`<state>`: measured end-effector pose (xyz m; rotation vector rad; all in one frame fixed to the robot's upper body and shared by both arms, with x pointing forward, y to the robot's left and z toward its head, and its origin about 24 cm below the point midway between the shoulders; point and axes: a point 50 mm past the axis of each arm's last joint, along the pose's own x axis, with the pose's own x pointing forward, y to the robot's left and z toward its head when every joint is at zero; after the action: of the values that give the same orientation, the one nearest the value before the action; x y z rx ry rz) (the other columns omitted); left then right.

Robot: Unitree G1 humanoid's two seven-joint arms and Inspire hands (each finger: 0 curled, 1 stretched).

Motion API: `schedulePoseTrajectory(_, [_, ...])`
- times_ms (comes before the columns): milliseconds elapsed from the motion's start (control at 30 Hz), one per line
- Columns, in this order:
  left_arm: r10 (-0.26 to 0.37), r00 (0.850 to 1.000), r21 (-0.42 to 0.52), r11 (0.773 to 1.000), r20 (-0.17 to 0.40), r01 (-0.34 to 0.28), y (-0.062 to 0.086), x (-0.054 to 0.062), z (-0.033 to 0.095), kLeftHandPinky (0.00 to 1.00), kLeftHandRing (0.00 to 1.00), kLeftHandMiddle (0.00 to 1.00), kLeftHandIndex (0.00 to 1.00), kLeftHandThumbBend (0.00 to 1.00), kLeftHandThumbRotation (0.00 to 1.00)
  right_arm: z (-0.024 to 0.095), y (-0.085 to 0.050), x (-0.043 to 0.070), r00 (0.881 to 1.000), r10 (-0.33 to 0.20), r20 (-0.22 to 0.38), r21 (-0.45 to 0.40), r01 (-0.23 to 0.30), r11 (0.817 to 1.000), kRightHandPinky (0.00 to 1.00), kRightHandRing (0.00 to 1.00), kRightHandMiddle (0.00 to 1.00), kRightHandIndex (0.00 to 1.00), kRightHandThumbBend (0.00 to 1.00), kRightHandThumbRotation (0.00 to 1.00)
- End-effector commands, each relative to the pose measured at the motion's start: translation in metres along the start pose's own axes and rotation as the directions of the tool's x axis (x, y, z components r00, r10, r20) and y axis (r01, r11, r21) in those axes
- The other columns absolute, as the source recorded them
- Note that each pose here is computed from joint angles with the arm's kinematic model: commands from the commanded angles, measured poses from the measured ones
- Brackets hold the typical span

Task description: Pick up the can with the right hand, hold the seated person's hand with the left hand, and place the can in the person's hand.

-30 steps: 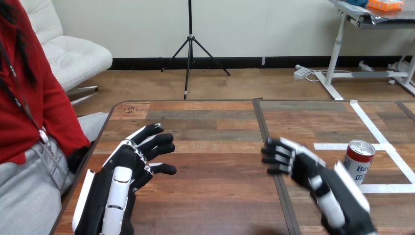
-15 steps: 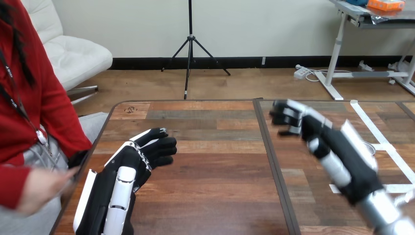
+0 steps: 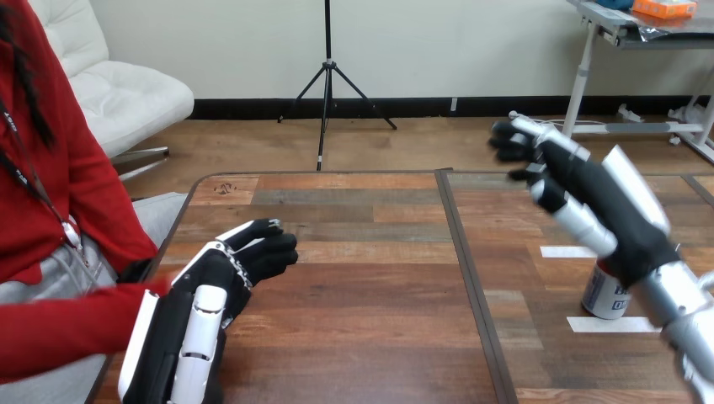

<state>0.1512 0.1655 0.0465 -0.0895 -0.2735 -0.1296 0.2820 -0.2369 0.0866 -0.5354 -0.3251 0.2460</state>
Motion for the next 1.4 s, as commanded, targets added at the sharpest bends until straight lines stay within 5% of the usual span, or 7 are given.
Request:
schedulePoseTrajectory(0, [0.008,0.996,-0.003,1.000,0.092,-0.008,-0.001,0.013,0.010,0.76,0.72,0.72,0.73,0.47,0.95,0.008,-0.034,0.024,0.994,-0.097,0.054,-0.099,0.102,0.990,0.76,0.83,0.84,0.85,0.94,1.00])
schedulePoseTrajectory(533, [0.008,0.996,0.006,1.000,0.094,-0.009,-0.001,0.014,0.010,0.71,0.70,0.70,0.71,0.50,0.92,-0.010,-0.065,0.039,0.981,-0.154,-0.114,-0.320,0.111,0.941,0.81,0.86,0.88,0.89,1.00,0.96])
schedulePoseTrajectory(767, [0.007,0.995,0.002,1.000,0.095,-0.007,-0.001,0.014,0.010,0.69,0.70,0.70,0.71,0.50,0.92,-0.019,-0.076,0.042,0.964,-0.167,-0.205,-0.393,0.075,0.916,0.80,0.87,0.89,0.91,1.00,0.90])
schedulePoseTrajectory(1367, [0.003,0.995,-0.004,1.000,0.099,-0.003,-0.002,0.016,0.010,0.66,0.69,0.70,0.70,0.48,0.93,-0.034,-0.090,0.040,0.912,-0.176,-0.370,-0.431,0.000,0.903,0.75,0.88,0.93,0.95,1.00,0.64])
